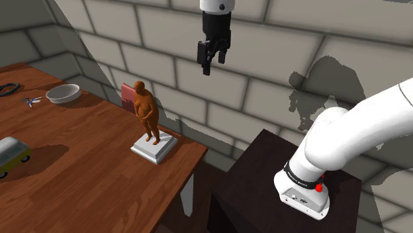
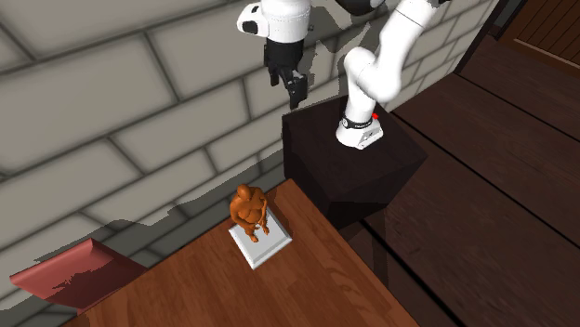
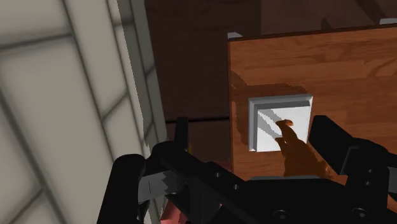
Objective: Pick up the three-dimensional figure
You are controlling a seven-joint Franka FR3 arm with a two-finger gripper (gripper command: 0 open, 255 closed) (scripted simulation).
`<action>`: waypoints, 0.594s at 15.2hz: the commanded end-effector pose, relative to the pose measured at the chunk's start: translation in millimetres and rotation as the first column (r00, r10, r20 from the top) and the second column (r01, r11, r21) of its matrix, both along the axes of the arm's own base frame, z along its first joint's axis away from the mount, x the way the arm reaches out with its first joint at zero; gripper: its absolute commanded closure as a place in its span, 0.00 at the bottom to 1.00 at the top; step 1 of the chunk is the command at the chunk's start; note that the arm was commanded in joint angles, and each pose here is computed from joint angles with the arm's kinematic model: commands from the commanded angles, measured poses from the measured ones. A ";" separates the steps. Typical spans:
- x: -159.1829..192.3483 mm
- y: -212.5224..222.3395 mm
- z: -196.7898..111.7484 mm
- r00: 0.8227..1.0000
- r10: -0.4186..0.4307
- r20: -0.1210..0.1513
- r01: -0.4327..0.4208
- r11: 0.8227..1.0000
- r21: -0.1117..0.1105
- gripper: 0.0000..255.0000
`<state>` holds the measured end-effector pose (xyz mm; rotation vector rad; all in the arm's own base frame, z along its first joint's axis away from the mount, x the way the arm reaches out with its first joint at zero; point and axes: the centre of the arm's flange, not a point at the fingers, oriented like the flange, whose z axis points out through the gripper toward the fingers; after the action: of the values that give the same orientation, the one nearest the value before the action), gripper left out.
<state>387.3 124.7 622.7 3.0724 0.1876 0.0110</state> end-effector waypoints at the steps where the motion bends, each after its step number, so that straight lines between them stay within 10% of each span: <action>1: 19.0 20.9 -3.1 1.000 0.005 0.002 -0.005 1.000 -0.017 0.00; 9: 90.8 106.4 -21.2 1.000 0.026 0.008 -0.025 0.996 -0.091 0.00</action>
<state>472.1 213.7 603.0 2.9872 0.2191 0.0167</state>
